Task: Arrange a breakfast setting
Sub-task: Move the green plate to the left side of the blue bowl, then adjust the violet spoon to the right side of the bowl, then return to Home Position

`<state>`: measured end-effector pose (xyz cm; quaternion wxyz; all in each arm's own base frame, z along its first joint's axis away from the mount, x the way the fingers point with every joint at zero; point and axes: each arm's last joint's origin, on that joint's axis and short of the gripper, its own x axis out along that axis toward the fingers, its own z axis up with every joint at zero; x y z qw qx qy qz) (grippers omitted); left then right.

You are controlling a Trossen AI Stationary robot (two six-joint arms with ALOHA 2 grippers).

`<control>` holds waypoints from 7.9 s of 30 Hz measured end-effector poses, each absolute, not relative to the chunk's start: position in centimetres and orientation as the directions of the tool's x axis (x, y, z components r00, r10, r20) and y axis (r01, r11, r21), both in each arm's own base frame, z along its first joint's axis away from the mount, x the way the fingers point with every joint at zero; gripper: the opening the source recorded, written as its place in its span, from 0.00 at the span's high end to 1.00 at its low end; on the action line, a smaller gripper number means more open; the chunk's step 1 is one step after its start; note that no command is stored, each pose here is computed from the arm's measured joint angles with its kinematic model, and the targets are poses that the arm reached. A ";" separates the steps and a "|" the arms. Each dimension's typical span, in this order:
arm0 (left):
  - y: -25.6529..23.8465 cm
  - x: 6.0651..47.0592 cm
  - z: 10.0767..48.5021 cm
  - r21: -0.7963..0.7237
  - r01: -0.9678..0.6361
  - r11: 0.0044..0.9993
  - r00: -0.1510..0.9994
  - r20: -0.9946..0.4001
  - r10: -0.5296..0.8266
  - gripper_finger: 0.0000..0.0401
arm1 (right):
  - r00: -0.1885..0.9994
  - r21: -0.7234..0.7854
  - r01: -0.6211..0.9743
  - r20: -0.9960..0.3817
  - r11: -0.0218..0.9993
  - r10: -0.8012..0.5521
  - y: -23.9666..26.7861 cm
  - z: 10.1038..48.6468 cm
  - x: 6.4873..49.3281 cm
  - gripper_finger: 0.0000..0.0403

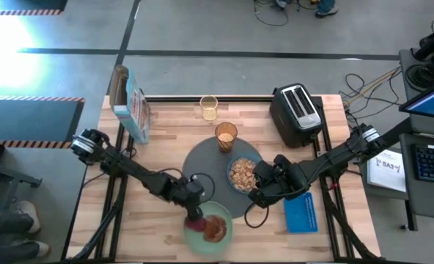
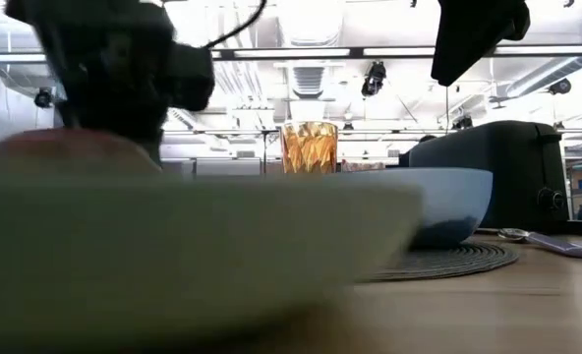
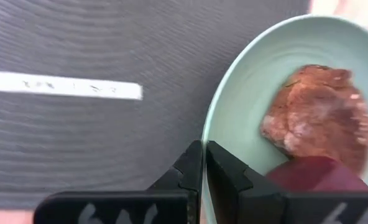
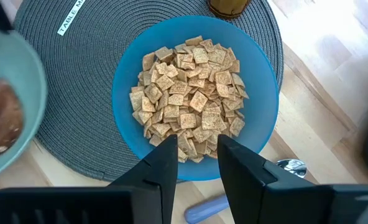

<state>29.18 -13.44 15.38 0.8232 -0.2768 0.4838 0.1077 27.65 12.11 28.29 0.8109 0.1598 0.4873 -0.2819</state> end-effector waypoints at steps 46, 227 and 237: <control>0.8 27.8 17.6 0.112 -0.565 0.818 0.328 -0.878 0.347 1.00 | 0.217 -0.094 0.736 -0.905 0.671 -0.365 11.8 27.9 25.9 0.76; -6.6 18.4 30.4 -0.029 -0.181 0.983 0.813 -0.566 0.133 0.61 | 0.203 0.212 0.921 -0.977 0.328 0.062 7.4 15.3 28.1 0.75; -6.6 18.3 30.4 -0.038 -0.177 0.984 0.810 -0.574 0.123 0.61 | 0.188 0.183 0.807 -0.981 0.562 0.049 7.4 19.5 28.0 0.66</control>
